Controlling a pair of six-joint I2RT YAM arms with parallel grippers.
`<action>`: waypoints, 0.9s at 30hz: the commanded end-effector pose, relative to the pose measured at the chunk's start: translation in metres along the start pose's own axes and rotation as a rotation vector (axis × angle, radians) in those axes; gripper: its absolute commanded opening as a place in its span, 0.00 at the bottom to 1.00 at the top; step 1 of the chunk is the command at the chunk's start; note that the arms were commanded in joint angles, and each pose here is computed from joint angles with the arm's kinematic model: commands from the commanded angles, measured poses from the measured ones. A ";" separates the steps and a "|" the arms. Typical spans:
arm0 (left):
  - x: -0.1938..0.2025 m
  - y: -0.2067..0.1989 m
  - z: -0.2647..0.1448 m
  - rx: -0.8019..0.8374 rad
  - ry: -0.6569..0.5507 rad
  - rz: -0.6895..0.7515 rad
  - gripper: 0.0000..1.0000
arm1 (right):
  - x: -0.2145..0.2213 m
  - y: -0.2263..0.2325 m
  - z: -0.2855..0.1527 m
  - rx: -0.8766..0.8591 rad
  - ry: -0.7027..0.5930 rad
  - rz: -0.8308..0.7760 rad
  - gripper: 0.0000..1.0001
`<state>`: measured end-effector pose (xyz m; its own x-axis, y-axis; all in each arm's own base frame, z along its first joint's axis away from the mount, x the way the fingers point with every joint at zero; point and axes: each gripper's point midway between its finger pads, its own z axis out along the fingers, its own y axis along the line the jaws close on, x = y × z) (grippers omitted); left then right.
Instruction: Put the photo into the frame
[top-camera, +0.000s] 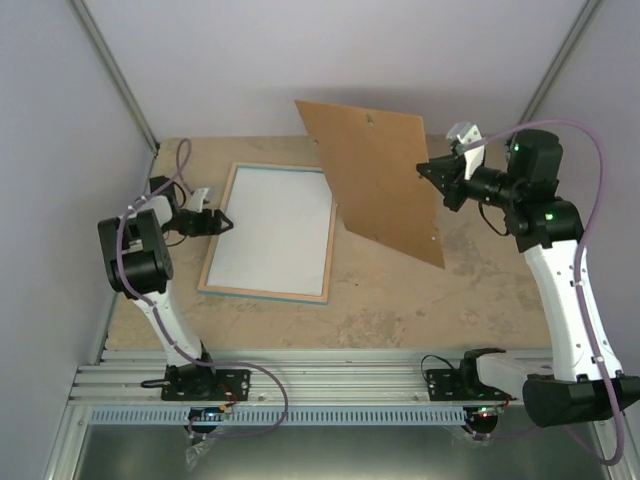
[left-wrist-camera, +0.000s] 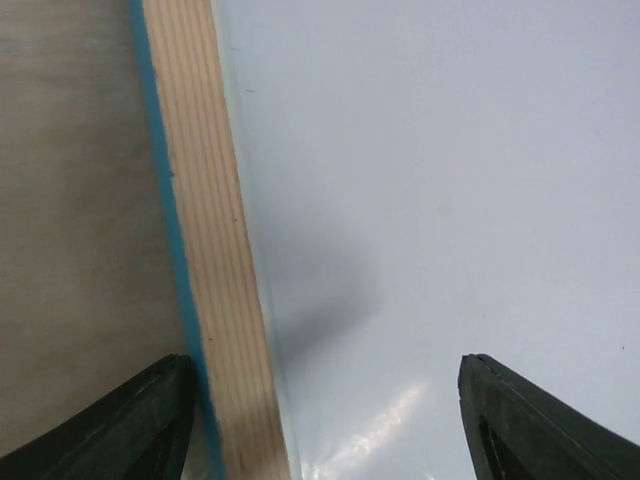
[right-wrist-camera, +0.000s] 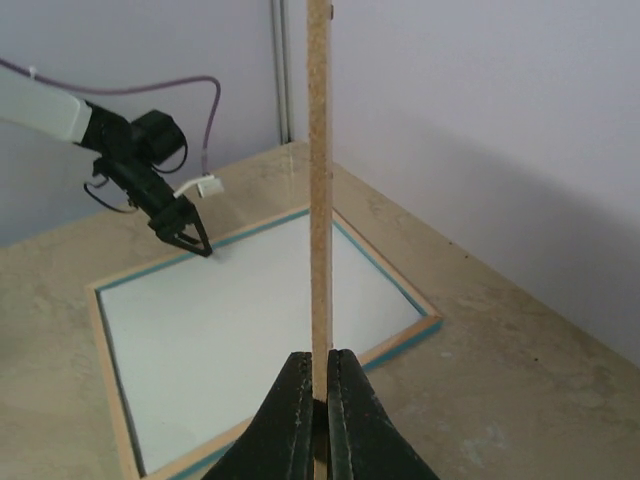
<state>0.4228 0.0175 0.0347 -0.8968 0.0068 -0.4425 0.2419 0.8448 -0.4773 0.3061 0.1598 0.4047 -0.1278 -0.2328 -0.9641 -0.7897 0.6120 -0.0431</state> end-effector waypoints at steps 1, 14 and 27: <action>0.036 -0.029 0.024 0.053 0.097 0.014 0.74 | -0.034 0.006 -0.017 -0.106 -0.131 0.057 0.01; 0.057 -0.089 0.056 0.084 0.155 0.207 0.71 | 0.008 -0.012 -0.004 -0.247 -0.129 0.348 0.00; -0.011 -0.135 -0.016 0.302 -0.149 0.218 0.80 | 0.025 -0.032 0.039 -0.409 -0.122 0.600 0.01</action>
<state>0.3834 -0.0901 0.0543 -0.8245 0.1793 -0.5367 0.4790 0.7259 -0.4935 0.3567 0.1548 0.3433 -0.5848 0.1417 -0.7987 -0.7140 0.3774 0.5897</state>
